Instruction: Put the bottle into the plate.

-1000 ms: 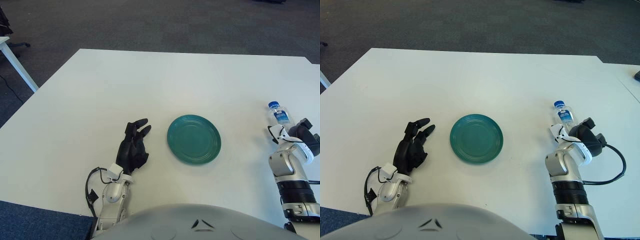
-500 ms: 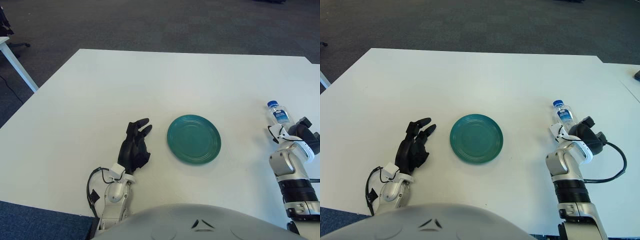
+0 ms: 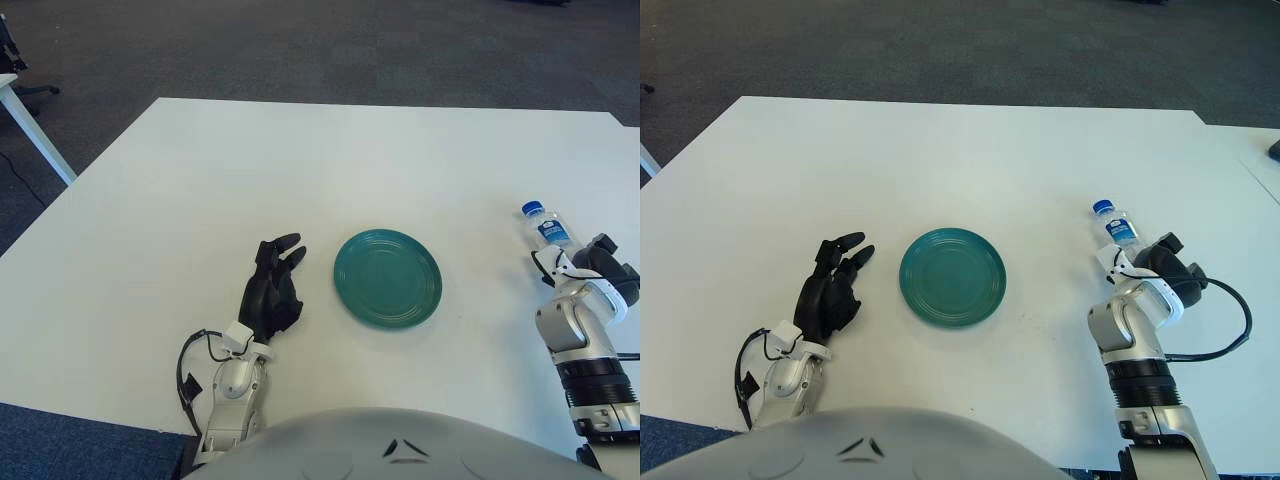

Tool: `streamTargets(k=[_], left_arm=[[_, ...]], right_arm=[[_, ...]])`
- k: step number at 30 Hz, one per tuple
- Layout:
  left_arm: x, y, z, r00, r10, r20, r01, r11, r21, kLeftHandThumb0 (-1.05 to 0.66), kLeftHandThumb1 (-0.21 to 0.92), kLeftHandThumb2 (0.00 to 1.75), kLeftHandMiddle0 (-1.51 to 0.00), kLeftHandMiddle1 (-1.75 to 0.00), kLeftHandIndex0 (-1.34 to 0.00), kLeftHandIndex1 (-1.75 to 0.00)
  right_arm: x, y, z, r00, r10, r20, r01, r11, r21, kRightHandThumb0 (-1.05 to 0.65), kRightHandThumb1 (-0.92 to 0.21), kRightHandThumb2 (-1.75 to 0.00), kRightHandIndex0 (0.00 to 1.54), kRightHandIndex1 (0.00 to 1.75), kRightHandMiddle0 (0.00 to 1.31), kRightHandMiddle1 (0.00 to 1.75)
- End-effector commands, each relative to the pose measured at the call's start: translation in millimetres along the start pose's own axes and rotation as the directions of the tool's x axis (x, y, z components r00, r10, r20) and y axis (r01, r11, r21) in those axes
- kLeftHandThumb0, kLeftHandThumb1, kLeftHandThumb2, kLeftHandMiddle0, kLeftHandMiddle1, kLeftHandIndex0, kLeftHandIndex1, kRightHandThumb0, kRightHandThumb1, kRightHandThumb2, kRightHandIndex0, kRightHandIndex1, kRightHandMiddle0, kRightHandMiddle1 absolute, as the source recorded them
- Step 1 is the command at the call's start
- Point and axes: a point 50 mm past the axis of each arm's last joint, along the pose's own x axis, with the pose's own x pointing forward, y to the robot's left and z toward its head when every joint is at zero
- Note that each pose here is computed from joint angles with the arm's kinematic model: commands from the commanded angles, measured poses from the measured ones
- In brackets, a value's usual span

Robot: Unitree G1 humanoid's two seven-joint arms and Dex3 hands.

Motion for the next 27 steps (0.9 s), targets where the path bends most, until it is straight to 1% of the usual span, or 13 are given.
streamTargets(k=[1,8,10,11,13,16,18,19,21,24,25,26,27], left_arm=[[-7.3,1.3,-15.5,0.995,0.012,-0.098,-0.011,1.000,0.005,-0.56,0.92,0.90,-0.35,-0.46,0.00,-1.06],[-6.6,0.6,-15.5,0.995,0.012,-0.097,-0.011,1.000,0.005,-0.56,0.92,0.90,-0.35,-0.46,0.00,-1.06],[-6.6,0.6,-15.5,0.995,0.012,-0.097,-0.011,1.000,0.005,-0.56,0.92,0.90,-0.35,-0.46,0.00,-1.06],[-6.6,0.6,-15.5,0.995,0.012,-0.097,-0.011,1.000,0.005,-0.56,0.92,0.90,-0.35,-0.46,0.00,-1.06],[-6.6,0.6,-15.5,0.995,0.012,-0.097,-0.011,1.000,0.005,-0.56,0.92,0.90,-0.35,-0.46,0.00,-1.06],[-5.6,0.5,-15.3,0.995,0.012,-0.097,-0.011,1.000,0.005,-0.56,0.92,0.90,-0.35,-0.46,0.00,-1.06],[-5.1,0.6,-15.1,0.995,0.012,-0.097,-0.011,1.000,0.005,-0.56,0.92,0.90,-0.35,-0.46,0.00,-1.06],[-4.8,0.7,-15.0,0.995,0.012,-0.096,-0.011,1.000,0.005,-0.56,0.92,0.90,-0.35,-0.46,0.00,-1.06],[-4.6,0.9,-15.0,0.995,0.012,-0.096,-0.011,1.000,0.005,-0.56,0.92,0.90,-0.35,-0.46,0.00,-1.06],[-4.4,0.7,-14.8,0.995,0.012,-0.096,-0.011,1.000,0.005,-0.56,0.92,0.90,-0.35,-0.46,0.00,-1.06],[-4.2,0.5,-14.6,0.995,0.012,-0.096,-0.011,1.000,0.005,-0.56,0.92,0.90,-0.35,-0.46,0.00,-1.06],[-4.1,0.4,-14.5,0.995,0.011,-0.095,-0.011,1.000,0.005,-0.56,0.92,0.90,-0.35,-0.46,0.00,-1.06],[-4.1,0.4,-14.4,0.995,0.011,-0.095,-0.011,1.000,0.005,-0.56,0.92,0.90,-0.35,-0.46,0.00,-1.06]], right_arm=[[-1.2,1.8,-0.6,1.000,0.019,-0.007,-0.019,1.000,0.004,-1.05,-0.92,-0.62,0.11,0.03,0.00,0.28],[-0.5,0.8,-0.4,1.000,-0.017,-0.011,0.017,0.999,0.046,-1.02,-0.92,-0.53,0.19,0.06,0.00,0.50],[-0.4,0.8,-0.7,1.000,-0.025,-0.009,0.026,0.998,0.057,-0.99,-0.92,-0.50,0.24,0.08,0.00,0.71],[-0.3,0.6,-0.9,0.999,-0.035,-0.004,0.035,0.997,0.069,-0.98,-0.92,-0.50,0.25,0.09,0.00,0.74],[-0.2,0.5,-1.2,0.999,-0.045,0.002,0.045,0.996,0.083,-0.93,-0.92,-0.47,0.36,0.16,0.00,1.14],[0.7,-0.2,-1.4,0.998,-0.057,0.020,0.054,0.992,0.113,-0.90,-0.92,-0.45,0.40,0.23,0.03,1.35],[1.0,-0.7,-2.3,0.997,-0.069,0.034,0.063,0.988,0.139,-0.83,-0.92,-0.44,0.38,0.71,0.14,1.59],[1.1,-0.8,-2.6,0.997,-0.074,0.038,0.067,0.987,0.147,-0.81,-0.92,-0.44,0.40,0.85,0.18,1.62],[0.6,-0.8,-3.3,0.995,-0.089,0.052,0.080,0.983,0.166,-0.74,-0.91,-0.44,0.46,1.29,0.34,1.69],[0.5,-0.9,-3.7,0.993,-0.102,0.063,0.090,0.980,0.179,-0.68,-0.89,-0.45,0.50,1.57,0.46,1.73],[0.5,-1.1,-3.8,0.992,-0.107,0.067,0.093,0.979,0.183,-0.63,-0.81,-0.58,0.52,1.61,0.46,1.73],[0.1,-1.2,-3.7,0.990,-0.119,0.074,0.103,0.976,0.189,-0.56,-0.68,-0.78,0.55,1.66,0.48,1.74],[-0.1,-1.3,-3.7,0.989,-0.127,0.078,0.110,0.975,0.193,-0.54,-0.62,-0.87,0.59,1.67,0.50,1.74]])
